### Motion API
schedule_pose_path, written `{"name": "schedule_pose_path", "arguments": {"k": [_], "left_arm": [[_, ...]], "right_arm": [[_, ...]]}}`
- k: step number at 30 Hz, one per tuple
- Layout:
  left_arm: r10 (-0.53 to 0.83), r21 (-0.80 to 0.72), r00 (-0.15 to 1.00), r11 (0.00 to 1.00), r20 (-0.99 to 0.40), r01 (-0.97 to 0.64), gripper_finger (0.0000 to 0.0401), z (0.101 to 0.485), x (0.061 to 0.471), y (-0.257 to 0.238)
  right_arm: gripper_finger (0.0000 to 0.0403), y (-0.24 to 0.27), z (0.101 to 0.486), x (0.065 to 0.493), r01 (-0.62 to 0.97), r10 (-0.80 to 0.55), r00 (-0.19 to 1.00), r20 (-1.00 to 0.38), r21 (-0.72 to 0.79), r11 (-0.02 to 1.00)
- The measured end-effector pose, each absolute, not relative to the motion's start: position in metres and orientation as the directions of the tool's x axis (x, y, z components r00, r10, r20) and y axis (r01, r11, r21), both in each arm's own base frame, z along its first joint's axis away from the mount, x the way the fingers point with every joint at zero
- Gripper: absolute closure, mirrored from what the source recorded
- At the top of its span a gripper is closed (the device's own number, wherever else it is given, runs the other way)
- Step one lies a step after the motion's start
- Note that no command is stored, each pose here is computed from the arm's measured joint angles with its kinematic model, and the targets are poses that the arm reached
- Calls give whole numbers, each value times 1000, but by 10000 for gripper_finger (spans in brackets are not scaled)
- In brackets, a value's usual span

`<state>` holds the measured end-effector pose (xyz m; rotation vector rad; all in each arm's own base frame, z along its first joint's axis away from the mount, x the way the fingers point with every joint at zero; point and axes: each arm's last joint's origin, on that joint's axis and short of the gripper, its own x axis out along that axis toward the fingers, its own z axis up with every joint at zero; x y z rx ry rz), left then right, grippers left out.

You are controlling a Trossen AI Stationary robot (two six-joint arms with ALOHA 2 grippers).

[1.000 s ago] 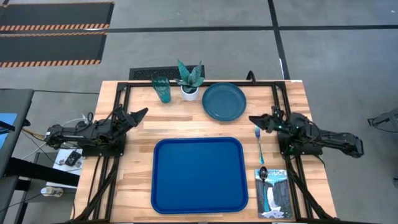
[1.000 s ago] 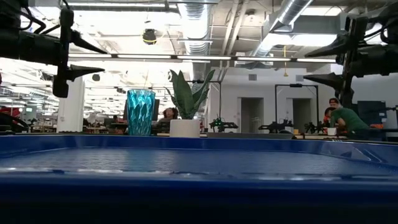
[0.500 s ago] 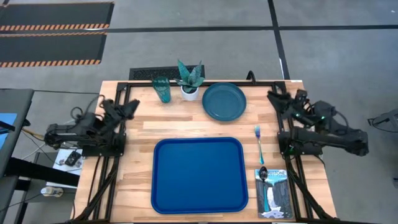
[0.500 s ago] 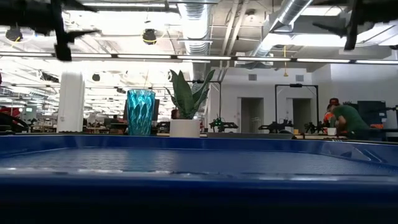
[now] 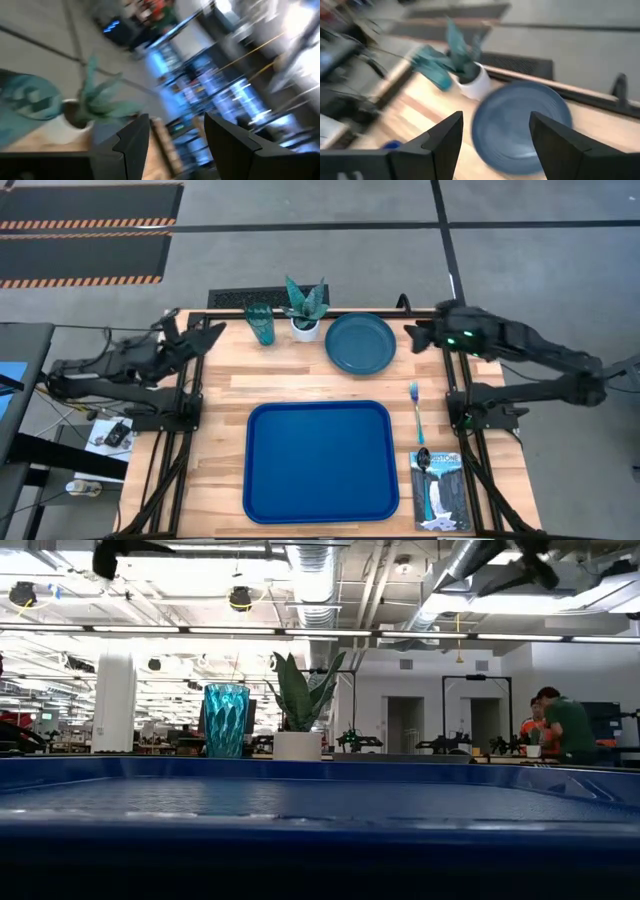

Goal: Pick and place plate/cup/fork/spoon on tray
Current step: Put the blue cup on the top left of the blue tray

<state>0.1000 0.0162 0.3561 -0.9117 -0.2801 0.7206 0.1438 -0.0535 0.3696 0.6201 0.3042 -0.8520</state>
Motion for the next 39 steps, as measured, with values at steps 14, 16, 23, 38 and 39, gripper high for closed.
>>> {"name": "schedule_pose_path", "arguments": {"k": [14, 16, 23, 38, 39], "left_arm": [[594, -394, 535, 362, -601, -845, 163, 336, 163, 37], [594, -322, 463, 334, -658, -886, 144, 327, 165, 42], [556, -245, 383, 308, -738, -919, 114, 315, 170, 50], [460, -291, 432, 346, -776, -892, 113, 314, 171, 70], [464, -294, 432, 342, -773, -893, 113, 315, 170, 71]], "right_arm": [[148, -124, 285, 191, 951, -397, 256, -881, 157, 266], [148, -127, 270, 189, 962, -386, 224, -895, 140, 234], [148, -113, 221, 166, 936, -338, 351, -873, 320, 145], [131, -134, 185, 144, 895, -433, 411, -802, 445, 25], [128, -138, 181, 144, 903, -428, 394, -814, 430, 14]]}}
